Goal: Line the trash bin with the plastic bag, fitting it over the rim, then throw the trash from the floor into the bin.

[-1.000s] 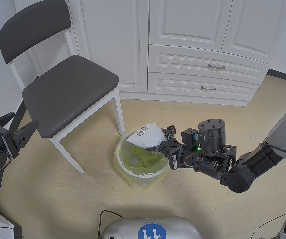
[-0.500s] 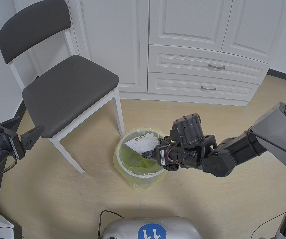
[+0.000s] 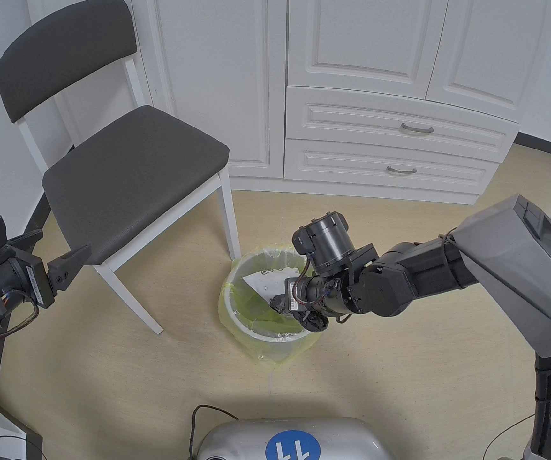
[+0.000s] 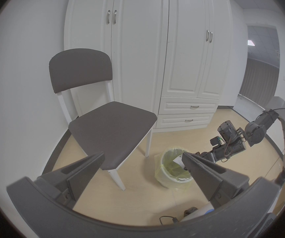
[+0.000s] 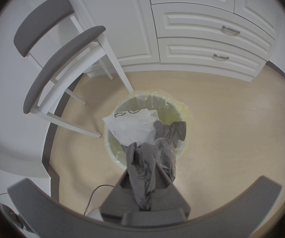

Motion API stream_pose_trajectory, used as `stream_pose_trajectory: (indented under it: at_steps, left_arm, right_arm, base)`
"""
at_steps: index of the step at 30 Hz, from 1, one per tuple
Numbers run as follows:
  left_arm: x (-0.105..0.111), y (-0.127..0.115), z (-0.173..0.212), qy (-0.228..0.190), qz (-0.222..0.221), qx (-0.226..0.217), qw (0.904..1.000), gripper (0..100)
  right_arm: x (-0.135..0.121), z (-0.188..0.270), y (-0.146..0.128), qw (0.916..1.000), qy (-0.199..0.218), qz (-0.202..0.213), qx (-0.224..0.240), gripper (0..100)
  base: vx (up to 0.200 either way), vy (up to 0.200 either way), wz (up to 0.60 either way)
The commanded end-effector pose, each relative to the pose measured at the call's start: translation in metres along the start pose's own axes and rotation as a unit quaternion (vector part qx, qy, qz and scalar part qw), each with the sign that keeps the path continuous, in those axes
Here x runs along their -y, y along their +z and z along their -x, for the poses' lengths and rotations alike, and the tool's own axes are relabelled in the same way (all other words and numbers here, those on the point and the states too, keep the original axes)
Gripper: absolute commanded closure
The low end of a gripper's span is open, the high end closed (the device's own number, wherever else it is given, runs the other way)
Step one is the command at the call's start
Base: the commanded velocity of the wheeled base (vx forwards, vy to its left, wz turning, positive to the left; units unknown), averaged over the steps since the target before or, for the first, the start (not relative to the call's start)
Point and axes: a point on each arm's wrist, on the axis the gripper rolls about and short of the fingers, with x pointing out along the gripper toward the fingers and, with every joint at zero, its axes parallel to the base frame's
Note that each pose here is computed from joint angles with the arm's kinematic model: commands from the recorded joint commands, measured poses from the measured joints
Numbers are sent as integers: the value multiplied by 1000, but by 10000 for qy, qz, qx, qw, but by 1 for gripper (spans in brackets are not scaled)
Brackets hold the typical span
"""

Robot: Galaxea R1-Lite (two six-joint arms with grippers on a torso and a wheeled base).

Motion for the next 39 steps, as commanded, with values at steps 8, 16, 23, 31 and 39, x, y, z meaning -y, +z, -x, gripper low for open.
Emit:
stream_pose_trajectory:
  at_steps: [8, 16, 23, 31, 39]
  left_arm:
    - [-2, -2, -6, 230, -54, -115, 9997, 0]
    - [-4, -1, -8, 278, -42, -55, 9996, 0]
    - [-3, -1, -8, 279, -53, -32, 9996, 0]
    - [-2, -1, -8, 242, -60, -24, 9997, 0]
    - [-2, -1, -8, 241, -59, -31, 9997, 0]
  right_arm:
    - [-7, -43, -15, 9993, -155, -2, -329, 100]
    - [-6, -65, -18, 9977, -328, -150, -568, 100]
    - [-3, -75, -7, 9972, -410, -268, -570, 100]
    - [6, -101, -11, 9952, -615, -314, -697, 100]
    - [22, -119, -19, 9935, -837, -347, -688, 100]
  base:
    - [0, 0, 0]
    - [0, 0, 0]
    - [0, 0, 0]
    - [0, 0, 0]
    - [0, 0, 0]
